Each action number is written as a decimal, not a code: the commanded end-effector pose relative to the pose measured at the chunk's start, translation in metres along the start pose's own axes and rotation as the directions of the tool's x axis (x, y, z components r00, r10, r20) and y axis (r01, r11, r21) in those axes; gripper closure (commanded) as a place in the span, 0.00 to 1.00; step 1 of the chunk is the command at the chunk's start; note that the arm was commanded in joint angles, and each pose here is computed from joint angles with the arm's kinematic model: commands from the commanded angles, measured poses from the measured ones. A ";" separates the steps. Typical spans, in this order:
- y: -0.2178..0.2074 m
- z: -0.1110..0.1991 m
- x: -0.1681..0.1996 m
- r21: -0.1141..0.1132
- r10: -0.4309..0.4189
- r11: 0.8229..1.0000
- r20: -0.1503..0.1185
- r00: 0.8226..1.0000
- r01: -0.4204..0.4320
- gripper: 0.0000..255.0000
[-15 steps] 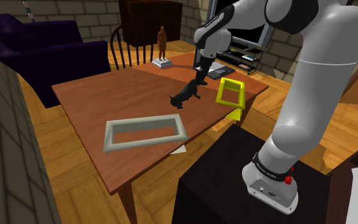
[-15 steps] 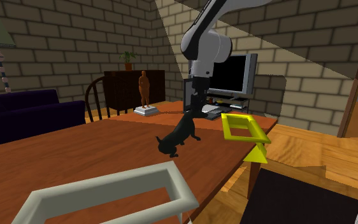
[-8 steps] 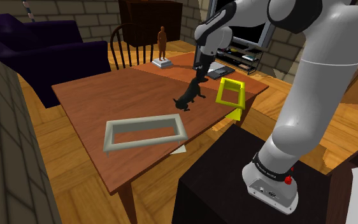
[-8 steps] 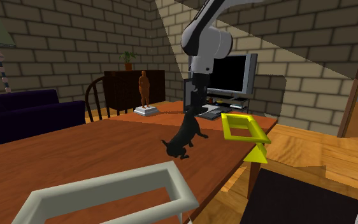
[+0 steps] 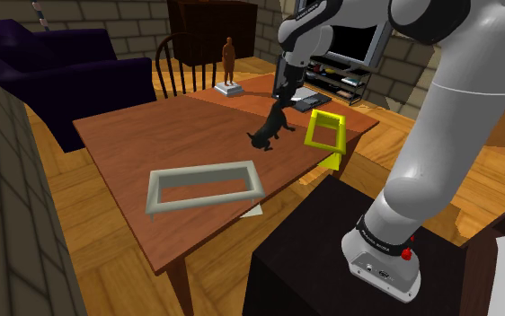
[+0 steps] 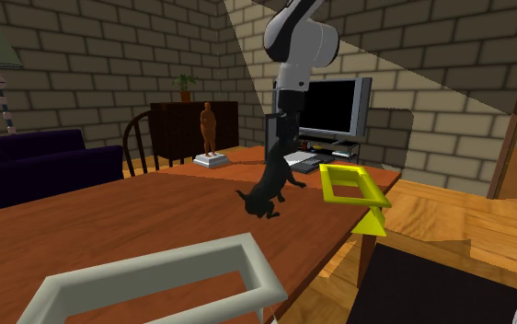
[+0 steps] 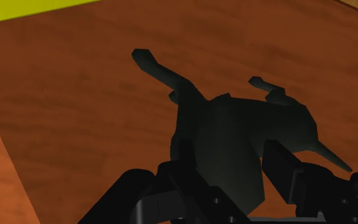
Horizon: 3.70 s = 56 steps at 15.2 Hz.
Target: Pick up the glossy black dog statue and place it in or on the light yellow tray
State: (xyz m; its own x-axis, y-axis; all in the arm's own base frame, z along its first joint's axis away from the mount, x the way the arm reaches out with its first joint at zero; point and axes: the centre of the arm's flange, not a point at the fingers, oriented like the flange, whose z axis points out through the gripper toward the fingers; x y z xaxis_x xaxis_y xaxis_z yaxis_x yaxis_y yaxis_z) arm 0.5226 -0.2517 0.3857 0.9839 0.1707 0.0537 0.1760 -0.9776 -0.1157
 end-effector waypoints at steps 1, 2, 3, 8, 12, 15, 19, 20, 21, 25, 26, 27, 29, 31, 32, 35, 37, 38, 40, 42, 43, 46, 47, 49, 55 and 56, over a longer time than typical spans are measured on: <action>-0.002 -0.012 0.002 0.000 0.000 1.000 0.000 1.000 0.000 1.00; -0.003 -0.017 0.002 0.000 0.000 1.000 0.000 1.000 0.000 1.00; -0.003 -0.022 0.002 0.000 0.000 1.000 0.000 1.000 0.000 1.00; -0.006 -0.048 0.004 0.000 0.000 1.000 0.000 1.000 0.000 1.00; -0.009 -0.069 0.005 0.000 0.000 1.000 0.000 1.000 0.000 1.00; -0.011 -0.085 0.006 0.000 0.000 1.000 0.000 1.000 0.000 1.00; -0.013 -0.106 0.007 0.000 0.000 1.000 0.000 1.000 0.000 1.00; -0.014 -0.111 0.007 0.000 0.000 1.000 0.000 1.000 0.000 1.00; -0.014 -0.113 0.007 0.000 0.000 1.000 0.000 1.000 0.000 1.00; -0.066 -0.119 0.007 0.000 0.000 1.000 0.000 1.000 0.000 1.00; -0.079 -0.120 0.007 0.000 0.000 1.000 0.000 1.000 0.000 1.00; -0.093 -0.122 0.007 0.000 0.000 1.000 0.000 1.000 0.000 1.00; -0.119 -0.124 0.007 0.000 0.000 1.000 0.000 1.000 0.000 1.00; -0.145 -0.127 0.006 0.000 0.000 1.000 0.000 1.000 0.000 1.00; -0.158 -0.129 0.006 0.000 0.000 1.000 0.000 1.000 0.000 1.00; -0.198 -0.133 0.006 0.000 0.000 1.000 0.000 1.000 0.000 1.00; -0.224 -0.136 0.006 0.000 0.000 1.000 0.000 1.000 0.000 1.00; -0.237 -0.137 0.006 0.000 0.000 1.000 0.000 1.000 0.000 1.00; -0.263 -0.140 0.006 0.000 0.000 1.000 0.000 1.000 0.000 1.00; -0.289 -0.143 0.006 0.000 0.000 1.000 0.000 1.000 0.000 1.00; -0.302 -0.144 0.006 0.000 0.000 1.000 0.000 1.000 0.000 1.00; -0.342 -0.149 0.005 0.000 0.000 1.000 0.000 1.000 0.000 1.00; -0.360 -0.151 0.005 0.000 0.000 1.000 0.000 1.000 0.000 1.00; -0.358 -0.140 0.005 0.000 0.000 1.000 0.000 1.000 0.000 1.00; -0.355 -0.109 0.003 0.000 0.000 1.000 0.000 1.000 0.000 1.00; -0.354 -0.103 0.003 0.000 0.000 1.000 0.000 1.000 0.000 1.00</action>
State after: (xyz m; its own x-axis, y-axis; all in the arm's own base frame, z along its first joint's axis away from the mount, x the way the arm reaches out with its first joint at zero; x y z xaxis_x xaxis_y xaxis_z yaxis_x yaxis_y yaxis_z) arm 0.4598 0.0826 0.5343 0.9839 0.1707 0.0524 0.1758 -0.9777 -0.1152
